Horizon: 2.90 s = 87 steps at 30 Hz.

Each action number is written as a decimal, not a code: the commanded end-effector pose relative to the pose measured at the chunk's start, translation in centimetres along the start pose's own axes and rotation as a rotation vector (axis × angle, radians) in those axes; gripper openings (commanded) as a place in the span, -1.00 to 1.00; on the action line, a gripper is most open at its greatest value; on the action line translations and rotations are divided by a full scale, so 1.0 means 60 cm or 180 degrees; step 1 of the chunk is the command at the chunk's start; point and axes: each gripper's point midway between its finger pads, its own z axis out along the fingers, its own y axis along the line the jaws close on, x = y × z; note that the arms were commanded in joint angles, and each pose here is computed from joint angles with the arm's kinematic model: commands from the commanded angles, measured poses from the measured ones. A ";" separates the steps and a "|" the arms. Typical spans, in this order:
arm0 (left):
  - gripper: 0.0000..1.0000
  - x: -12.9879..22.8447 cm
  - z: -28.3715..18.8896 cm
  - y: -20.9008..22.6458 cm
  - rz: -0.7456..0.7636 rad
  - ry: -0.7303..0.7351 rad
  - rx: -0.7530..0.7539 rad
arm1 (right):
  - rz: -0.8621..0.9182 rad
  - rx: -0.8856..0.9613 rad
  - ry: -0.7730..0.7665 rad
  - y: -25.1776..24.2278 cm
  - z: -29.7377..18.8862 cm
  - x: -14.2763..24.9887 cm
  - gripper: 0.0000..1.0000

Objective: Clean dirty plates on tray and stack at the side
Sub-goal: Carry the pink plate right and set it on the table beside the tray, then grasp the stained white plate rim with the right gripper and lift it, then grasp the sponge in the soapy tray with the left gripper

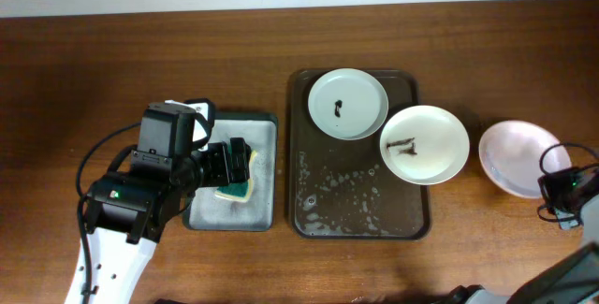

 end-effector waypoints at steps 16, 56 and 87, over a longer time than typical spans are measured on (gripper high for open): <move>0.99 -0.009 -0.008 -0.004 0.0025 -0.0058 0.0036 | -0.2701 -0.0988 -0.0014 0.250 -0.025 0.155 -0.02; 0.99 -0.009 -0.008 -0.004 0.0025 -0.0057 0.0037 | -0.3037 -0.0873 0.0333 0.272 -0.032 0.204 -0.92; 0.99 0.001 -0.003 -0.019 -0.0040 0.0064 0.0202 | -0.4170 -0.1211 0.0744 0.223 -0.208 0.434 -0.09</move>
